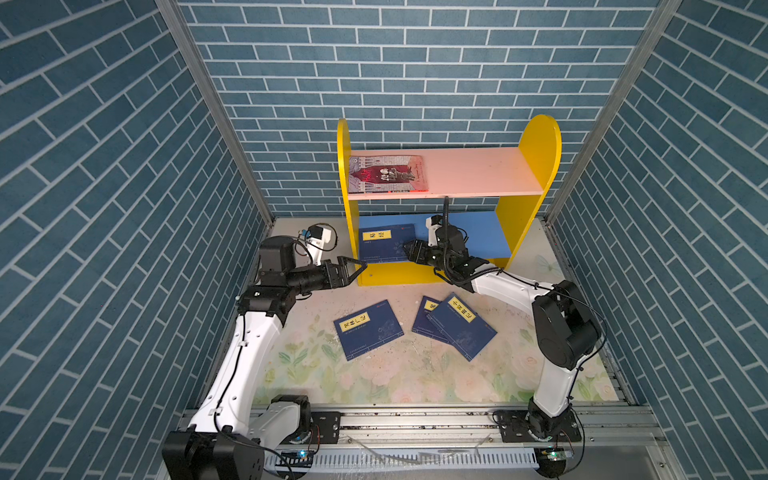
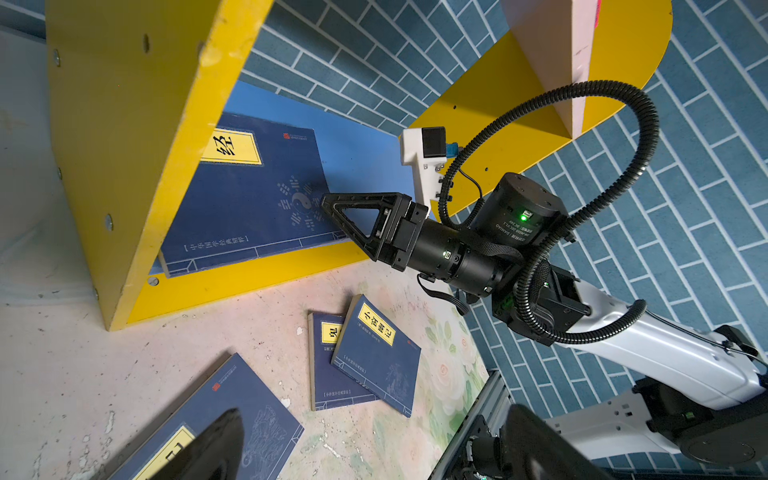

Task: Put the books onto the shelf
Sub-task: 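Press the book upright against the shelf back with the right gripper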

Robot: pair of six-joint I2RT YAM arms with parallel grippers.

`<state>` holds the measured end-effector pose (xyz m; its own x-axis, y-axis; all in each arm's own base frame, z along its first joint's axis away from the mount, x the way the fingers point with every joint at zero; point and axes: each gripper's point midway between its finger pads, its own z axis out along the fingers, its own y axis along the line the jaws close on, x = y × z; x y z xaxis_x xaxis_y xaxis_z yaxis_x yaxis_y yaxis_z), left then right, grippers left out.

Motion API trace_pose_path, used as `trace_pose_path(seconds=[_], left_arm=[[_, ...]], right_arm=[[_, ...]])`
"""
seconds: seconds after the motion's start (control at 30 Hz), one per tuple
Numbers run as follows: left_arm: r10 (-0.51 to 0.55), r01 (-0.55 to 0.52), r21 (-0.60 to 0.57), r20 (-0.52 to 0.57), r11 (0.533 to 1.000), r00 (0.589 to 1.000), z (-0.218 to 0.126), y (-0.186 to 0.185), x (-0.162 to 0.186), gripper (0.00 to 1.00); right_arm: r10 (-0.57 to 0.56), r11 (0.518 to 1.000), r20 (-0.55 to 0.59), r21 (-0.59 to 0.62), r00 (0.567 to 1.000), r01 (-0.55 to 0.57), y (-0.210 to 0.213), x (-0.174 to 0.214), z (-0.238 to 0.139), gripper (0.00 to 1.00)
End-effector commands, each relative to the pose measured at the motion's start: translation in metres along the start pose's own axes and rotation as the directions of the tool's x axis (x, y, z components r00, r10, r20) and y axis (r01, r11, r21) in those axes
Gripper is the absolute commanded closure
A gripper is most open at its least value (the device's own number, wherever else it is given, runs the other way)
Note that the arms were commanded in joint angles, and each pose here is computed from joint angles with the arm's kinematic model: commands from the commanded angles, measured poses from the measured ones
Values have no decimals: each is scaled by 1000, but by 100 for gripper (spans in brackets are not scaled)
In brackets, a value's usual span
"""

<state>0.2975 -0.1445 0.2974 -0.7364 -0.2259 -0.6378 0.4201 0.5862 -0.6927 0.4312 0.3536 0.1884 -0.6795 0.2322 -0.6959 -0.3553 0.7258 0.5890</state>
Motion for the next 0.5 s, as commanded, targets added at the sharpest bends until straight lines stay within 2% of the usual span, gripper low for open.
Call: trace_pose_path(seconds=[0.0,0.47], left_arm=[[39,-40,18,18,999,999,-5,-11,-6,0],[41,-41,18,23,999,999,-4,-11,-8,0]], right_arm=[[40,999,-28,-25,999,-41,4,5,6,35],[38,999,-31,-29,999,-38,10,9,6,35]])
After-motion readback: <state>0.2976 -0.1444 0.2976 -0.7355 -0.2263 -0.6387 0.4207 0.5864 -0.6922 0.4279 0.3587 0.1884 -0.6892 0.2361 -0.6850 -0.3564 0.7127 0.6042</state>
